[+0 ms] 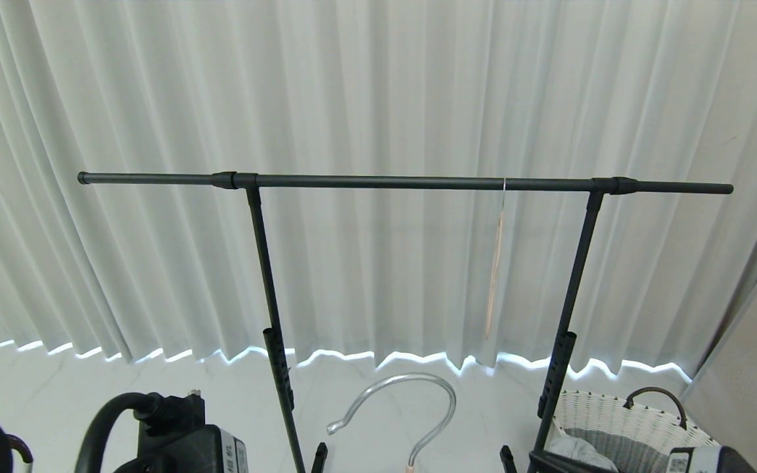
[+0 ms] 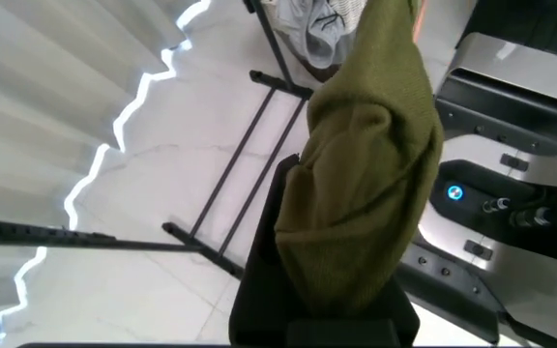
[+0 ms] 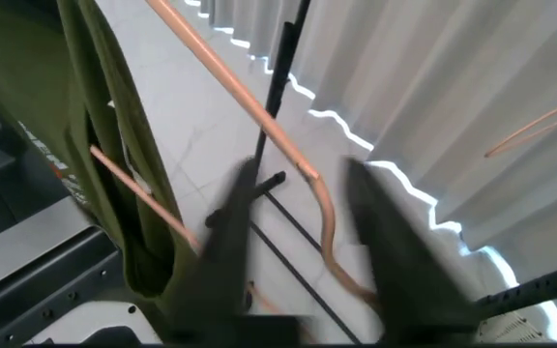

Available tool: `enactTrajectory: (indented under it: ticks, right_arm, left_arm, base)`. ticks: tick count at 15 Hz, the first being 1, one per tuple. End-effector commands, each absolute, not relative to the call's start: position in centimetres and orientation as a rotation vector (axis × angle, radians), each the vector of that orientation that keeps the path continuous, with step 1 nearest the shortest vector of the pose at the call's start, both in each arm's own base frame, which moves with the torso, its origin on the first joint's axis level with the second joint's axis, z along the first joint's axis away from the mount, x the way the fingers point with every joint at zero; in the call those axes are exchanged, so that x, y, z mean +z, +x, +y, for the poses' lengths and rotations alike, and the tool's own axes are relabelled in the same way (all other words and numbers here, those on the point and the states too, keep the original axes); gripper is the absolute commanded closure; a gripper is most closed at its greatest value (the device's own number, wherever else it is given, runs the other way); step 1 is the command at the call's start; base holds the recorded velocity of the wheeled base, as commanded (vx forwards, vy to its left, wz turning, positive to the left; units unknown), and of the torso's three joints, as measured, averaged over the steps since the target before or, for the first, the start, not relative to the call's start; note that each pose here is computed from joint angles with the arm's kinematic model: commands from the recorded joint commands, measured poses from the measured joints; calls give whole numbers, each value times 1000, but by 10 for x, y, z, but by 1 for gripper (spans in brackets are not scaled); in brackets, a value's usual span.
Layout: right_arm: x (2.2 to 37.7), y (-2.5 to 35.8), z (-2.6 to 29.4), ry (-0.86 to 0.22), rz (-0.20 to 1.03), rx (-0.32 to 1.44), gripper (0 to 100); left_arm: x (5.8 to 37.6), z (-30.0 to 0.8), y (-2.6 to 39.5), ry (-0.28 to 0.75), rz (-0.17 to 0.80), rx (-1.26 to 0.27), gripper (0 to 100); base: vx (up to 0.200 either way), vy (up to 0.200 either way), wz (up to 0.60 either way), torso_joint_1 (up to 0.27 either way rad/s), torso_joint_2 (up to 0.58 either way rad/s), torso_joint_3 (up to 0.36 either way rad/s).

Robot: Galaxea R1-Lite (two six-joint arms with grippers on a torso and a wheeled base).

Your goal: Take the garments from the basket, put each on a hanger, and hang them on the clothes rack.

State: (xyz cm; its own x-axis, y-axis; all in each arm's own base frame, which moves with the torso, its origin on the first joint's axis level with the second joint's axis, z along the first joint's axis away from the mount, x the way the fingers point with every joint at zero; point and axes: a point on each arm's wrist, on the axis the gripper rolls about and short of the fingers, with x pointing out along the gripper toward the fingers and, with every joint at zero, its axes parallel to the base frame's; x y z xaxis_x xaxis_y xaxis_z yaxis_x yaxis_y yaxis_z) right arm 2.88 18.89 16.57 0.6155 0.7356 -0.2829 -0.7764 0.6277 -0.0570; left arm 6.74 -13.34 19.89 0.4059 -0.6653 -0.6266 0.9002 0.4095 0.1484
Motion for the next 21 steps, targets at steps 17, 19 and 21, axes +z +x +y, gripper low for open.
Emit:
enactTrajectory:
  ticks: [17, 19, 21]
  right_arm:
    - [138, 65, 256, -18, 460, 754, 0]
    - [130, 74, 269, -28, 480, 734, 0]
    - [123, 86, 281, -17, 494, 697, 0]
  left_arm:
    - [231, -125, 97, 373, 295, -665, 100]
    - [232, -126, 97, 372, 292, -668, 100]
    - [233, -126, 97, 370, 286, -669, 100]
  base:
    - [0, 0, 0, 0, 0, 0]
    - [0, 0, 0, 0, 0, 0]
    - [0, 0, 0, 0, 0, 0]
